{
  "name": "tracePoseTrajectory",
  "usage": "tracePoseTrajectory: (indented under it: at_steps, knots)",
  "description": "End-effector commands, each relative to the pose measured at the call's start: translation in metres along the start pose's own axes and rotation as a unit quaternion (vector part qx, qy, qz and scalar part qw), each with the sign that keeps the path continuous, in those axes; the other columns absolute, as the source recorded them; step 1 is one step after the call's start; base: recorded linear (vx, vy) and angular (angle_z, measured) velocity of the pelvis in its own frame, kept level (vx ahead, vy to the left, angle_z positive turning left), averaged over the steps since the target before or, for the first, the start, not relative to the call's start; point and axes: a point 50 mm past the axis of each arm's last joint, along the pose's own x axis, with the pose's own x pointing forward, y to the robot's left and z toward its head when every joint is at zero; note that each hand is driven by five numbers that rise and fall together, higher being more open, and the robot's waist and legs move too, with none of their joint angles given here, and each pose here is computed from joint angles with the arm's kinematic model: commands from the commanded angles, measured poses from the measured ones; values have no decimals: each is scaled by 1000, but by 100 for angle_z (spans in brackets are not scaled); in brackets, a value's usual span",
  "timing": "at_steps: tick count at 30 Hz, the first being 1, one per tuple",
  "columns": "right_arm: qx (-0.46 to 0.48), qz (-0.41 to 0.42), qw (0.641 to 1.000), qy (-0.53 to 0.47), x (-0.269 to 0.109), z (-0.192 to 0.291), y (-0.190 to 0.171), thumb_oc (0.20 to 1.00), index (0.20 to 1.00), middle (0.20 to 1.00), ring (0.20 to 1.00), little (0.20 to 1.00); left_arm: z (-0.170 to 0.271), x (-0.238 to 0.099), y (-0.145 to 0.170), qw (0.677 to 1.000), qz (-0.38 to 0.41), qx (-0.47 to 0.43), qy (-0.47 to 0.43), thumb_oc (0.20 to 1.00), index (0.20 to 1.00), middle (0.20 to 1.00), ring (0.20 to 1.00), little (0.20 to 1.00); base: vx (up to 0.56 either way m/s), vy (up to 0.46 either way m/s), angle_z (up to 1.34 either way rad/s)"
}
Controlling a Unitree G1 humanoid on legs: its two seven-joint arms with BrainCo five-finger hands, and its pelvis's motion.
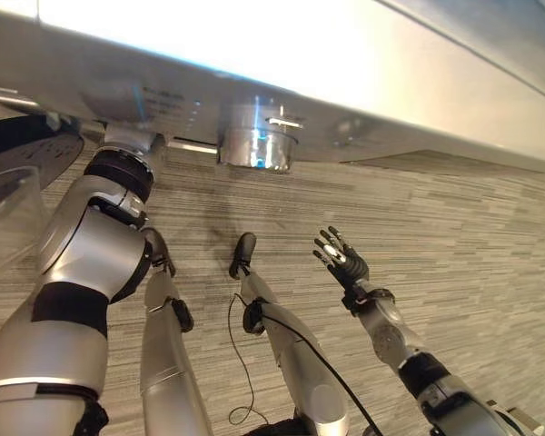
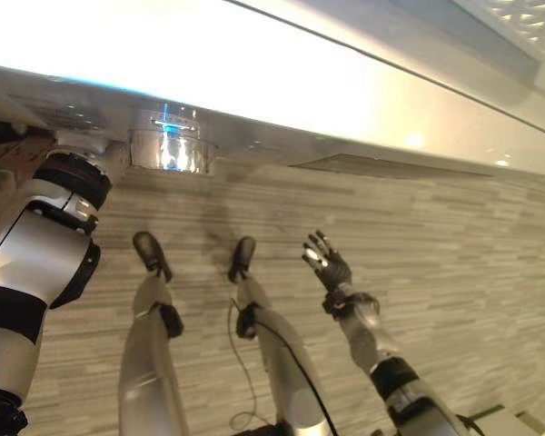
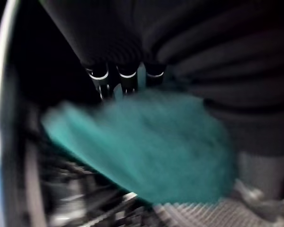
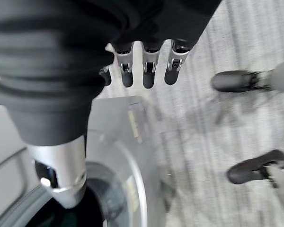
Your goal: Grab the laundry basket,head to the washer,open it,put in the laundry and shut it.
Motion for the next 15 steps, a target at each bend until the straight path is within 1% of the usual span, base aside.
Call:
tracePoseTrajectory:
  at_steps: [1, 2, 3, 4, 5, 6, 7, 8, 10, 11, 12, 13, 15]
  knots:
    - [-1, -18, 1000, -12, -17, 8, -20, 1000, 1000, 1000, 1000, 1000, 100, 10, 28, 984, 14, 112, -138, 1000, 1000, 1000, 1000, 1000, 2, -36, 6]
    - [7, -27, 1000, -3, -18, 4, -23, 1000, 1000, 1000, 1000, 1000, 84, 8, 5, 986, -36, 104, -125, 1000, 1000, 1000, 1000, 1000, 0, -26, 6]
    - [7, -27, 1000, -2, -19, 4, -23, 1000, 1000, 1000, 1000, 1000, 83, 7, 5, 986, -37, 104, -124, 1000, 1000, 1000, 1000, 1000, 4, -20, 6]
    - [8, -30, 1000, 5, -20, 1, -24, 1000, 1000, 1000, 1000, 1000, 74, 3, -12, 986, -79, 82, -123, 1000, 1000, 1000, 1000, 1000, 6, -10, 11]
    - [8, -33, 999, 13, -21, -2, -25, 1000, 1000, 1000, 1000, 1000, 64, -3, -30, 986, -110, 41, -118, 1000, 1000, 1000, 1000, 1000, 12, -9, 14]
    - [3, -33, 999, 22, -21, -4, -24, 1000, 1000, 1000, 1000, 1000, 65, -11, -53, 981, -144, -20, -131, 1000, 1000, 1000, 1000, 1000, 10, -4, 17]
    - [0, -35, 999, 29, -22, -6, -25, 1000, 1000, 1000, 1000, 1000, 62, -18, -69, 975, -168, -59, -130, 1000, 1000, 1000, 1000, 1000, 9, 2, 14]
    - [-4, -33, 999, 37, -23, -8, -24, 1000, 1000, 1000, 1000, 1000, 60, -27, -89, 966, -190, -118, -129, 1000, 1000, 1000, 1000, 1000, 5, 3, 15]
    - [-14, -28, 998, 48, -23, -8, -24, 1000, 1000, 1000, 1000, 1000, 60, -48, -132, 936, -233, -237, -112, 1000, 1000, 1000, 1000, 1000, 6, 7, 13]
    - [-18, -27, 998, 45, -20, -4, -23, 1000, 1000, 1000, 1000, 1000, 53, -64, -165, 924, -263, -266, -77, 1000, 1000, 1000, 1000, 1000, 5, 6, 12]
    - [-18, -28, 998, 45, -21, -4, -24, 1000, 1000, 1000, 1000, 1000, 53, -65, -166, 924, -263, -267, -77, 1000, 1000, 1000, 1000, 1000, 0, 6, 13]
    - [-16, -29, 999, 41, -19, -1, -24, 1000, 1000, 1000, 1000, 1000, 46, -69, -175, 928, -269, -250, -63, 1000, 1000, 1000, 1000, 1000, -10, 11, 9]
    - [-10, -25, 999, 36, -17, 0, -22, 1000, 1000, 1000, 1000, 1000, 24, -78, -189, 940, -282, -188, -35, 1000, 1000, 1000, 1000, 1000, -27, 25, 5]
